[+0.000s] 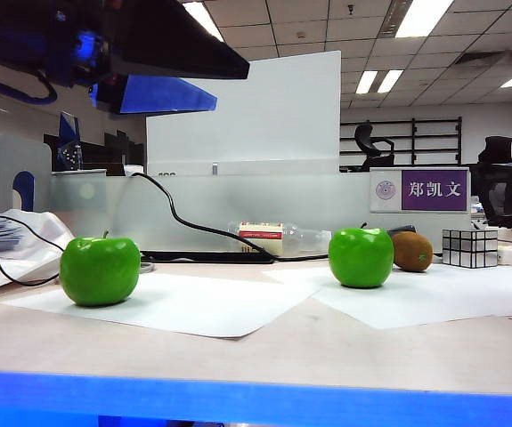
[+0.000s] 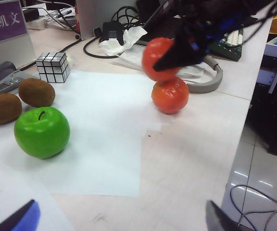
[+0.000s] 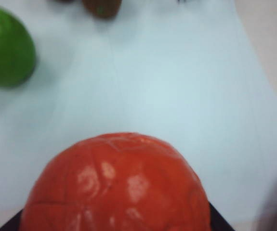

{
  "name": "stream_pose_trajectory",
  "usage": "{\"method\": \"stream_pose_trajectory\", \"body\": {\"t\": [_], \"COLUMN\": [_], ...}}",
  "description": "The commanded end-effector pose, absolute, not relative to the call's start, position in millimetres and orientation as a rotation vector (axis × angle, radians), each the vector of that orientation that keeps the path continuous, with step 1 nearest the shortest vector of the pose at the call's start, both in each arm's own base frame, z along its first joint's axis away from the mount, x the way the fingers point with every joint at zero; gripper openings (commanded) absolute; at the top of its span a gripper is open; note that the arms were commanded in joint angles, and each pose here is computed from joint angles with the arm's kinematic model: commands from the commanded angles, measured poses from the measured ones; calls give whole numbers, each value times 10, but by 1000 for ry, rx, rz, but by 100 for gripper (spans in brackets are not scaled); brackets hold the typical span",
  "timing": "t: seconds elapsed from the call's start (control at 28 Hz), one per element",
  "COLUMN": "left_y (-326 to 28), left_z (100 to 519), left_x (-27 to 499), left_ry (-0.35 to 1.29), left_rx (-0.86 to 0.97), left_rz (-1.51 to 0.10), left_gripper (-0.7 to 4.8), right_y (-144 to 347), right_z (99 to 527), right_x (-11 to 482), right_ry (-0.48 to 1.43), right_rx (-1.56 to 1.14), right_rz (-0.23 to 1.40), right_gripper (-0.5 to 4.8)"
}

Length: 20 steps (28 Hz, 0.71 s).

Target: Put the same fruits together.

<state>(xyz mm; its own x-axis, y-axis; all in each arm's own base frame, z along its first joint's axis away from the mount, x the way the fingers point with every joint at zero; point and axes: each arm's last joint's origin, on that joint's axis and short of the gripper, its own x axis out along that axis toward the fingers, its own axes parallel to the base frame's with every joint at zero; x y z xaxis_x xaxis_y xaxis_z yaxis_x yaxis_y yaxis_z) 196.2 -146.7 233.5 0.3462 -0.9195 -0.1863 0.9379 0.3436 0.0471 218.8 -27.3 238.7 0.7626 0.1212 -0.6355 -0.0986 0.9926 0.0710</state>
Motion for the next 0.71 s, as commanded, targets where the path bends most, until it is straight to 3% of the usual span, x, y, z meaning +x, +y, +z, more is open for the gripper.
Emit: {"method": "stream_pose_trajectory", "body": {"t": [0.04,0.43,0.71], "left_y": [-1471,-1470,-1469], "left_z": [2375,2379,2378], "left_x": [1965,1968,1972], "left_ry": [113,108,110], "left_rx": [153,155,157], "left_rz": [-1214,-1205,-1190], "left_gripper": [479,479,479], "right_y": [-304,-398,-423], "right_z": [2466,2239,2107], "right_x": [2394,2946,3033], "right_ry": [640,716,731], "right_rx": [5,-12,-23], "right_rz": [129,134,100], "right_gripper": [-7,-7,-7]}}
